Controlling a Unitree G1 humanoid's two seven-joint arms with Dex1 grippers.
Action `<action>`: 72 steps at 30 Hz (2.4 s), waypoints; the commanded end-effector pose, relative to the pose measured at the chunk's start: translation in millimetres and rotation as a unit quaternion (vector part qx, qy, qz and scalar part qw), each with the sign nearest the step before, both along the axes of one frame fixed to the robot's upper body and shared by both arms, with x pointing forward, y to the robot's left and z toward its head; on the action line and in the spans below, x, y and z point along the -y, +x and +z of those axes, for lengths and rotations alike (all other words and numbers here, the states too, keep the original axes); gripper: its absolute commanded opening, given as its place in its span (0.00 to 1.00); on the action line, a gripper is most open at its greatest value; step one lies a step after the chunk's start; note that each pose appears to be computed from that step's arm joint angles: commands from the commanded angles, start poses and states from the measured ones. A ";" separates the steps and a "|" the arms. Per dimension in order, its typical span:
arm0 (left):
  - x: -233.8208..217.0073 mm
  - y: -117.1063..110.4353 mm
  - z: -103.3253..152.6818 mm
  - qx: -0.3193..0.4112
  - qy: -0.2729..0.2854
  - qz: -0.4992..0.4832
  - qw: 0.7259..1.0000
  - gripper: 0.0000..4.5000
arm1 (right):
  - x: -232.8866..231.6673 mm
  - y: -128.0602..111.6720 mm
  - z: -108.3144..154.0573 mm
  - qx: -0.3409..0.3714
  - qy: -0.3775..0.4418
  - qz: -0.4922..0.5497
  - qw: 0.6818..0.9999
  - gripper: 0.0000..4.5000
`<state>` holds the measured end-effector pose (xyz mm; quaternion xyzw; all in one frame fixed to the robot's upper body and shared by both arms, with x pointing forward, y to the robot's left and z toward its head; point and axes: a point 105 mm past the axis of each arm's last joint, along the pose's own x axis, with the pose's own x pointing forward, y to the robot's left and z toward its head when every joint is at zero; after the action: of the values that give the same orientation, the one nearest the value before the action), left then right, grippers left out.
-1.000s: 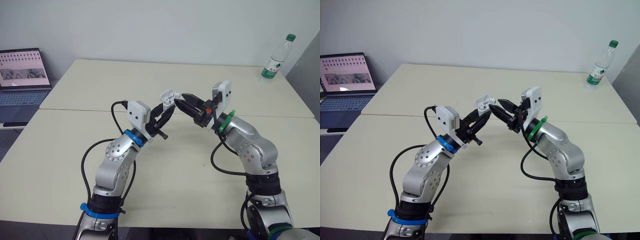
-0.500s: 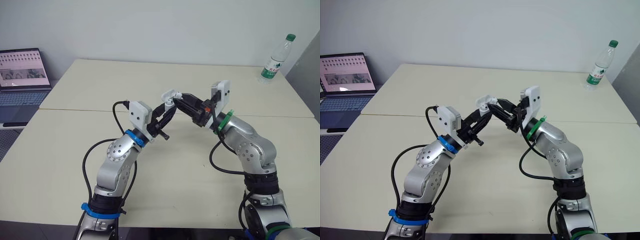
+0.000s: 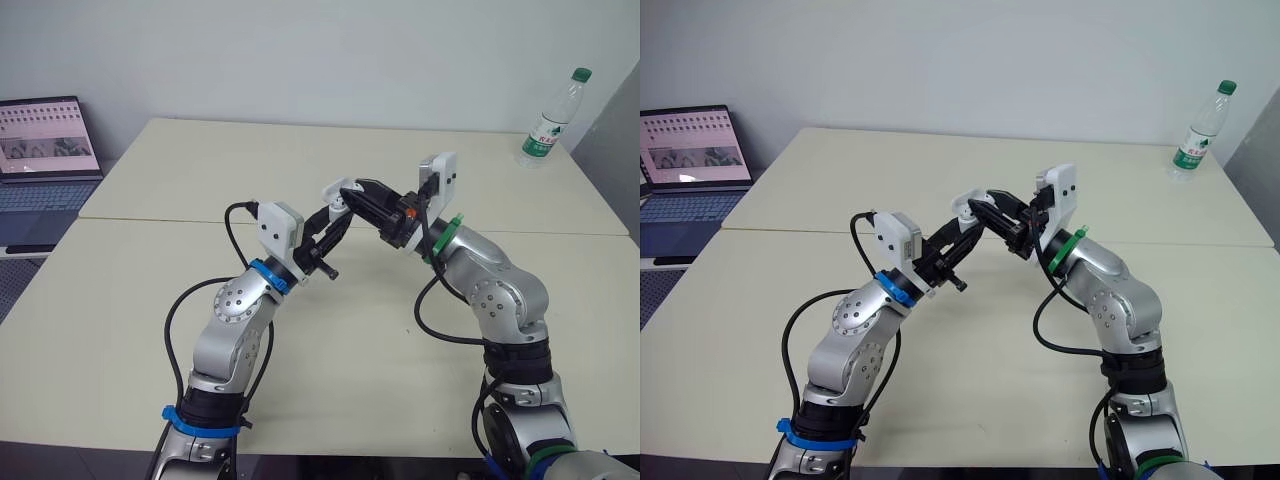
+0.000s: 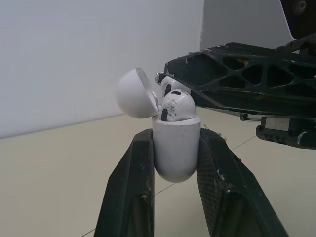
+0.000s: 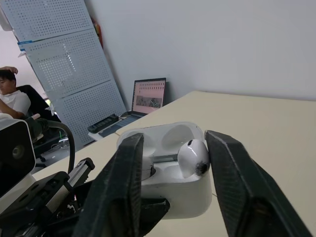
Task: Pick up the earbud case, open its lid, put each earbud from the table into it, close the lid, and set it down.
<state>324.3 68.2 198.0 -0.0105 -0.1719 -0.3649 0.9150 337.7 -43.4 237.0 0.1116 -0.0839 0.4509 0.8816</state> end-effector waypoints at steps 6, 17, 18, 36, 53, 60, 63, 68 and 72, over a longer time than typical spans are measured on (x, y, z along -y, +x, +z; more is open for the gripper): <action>2.8 -4.5 12.1 0.028 -0.005 -0.004 1.000 0.18 | -0.2 -2.3 8.8 0.015 0.003 0.005 1.000 0.06; 2.3 -4.2 11.2 0.025 -0.006 -0.004 1.000 0.18 | 7.3 -3.7 25.9 -0.001 0.034 0.023 0.999 0.06; 2.1 -3.9 10.9 0.025 -0.006 -0.004 1.000 0.18 | 10.1 -3.4 29.7 -0.006 0.038 0.025 0.999 0.06; -1.6 -0.8 4.9 0.021 -0.004 0.003 1.000 0.18 | 190.5 -29.9 -46.6 -0.131 -0.542 0.072 0.827 0.06; -3.6 -6.7 0.8 0.020 -0.006 0.018 1.000 0.18 | 295.1 -48.7 -139.1 -0.196 -0.700 0.091 0.680 0.06; -4.1 -7.0 1.1 0.020 -0.006 0.019 1.000 0.18 | 300.7 -49.2 -146.3 -0.207 -0.688 0.077 0.691 0.37; -3.7 -7.4 0.9 0.019 -0.006 0.018 1.000 0.18 | 299.8 -50.2 -145.4 -0.207 -0.684 0.079 0.695 0.44; -2.3 -7.5 1.0 0.019 -0.005 0.015 1.000 0.18 | 300.0 -54.4 -133.8 -0.215 -0.674 0.095 0.701 0.44; -1.9 -7.7 0.5 0.018 -0.005 0.013 1.000 0.18 | 300.4 -44.5 -119.1 -0.196 -0.672 0.081 0.710 0.44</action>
<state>324.0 74.2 183.6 -0.0090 -0.1588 -0.3436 0.9255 286.4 -339.9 101.9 -0.4062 0.4416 0.4404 0.6679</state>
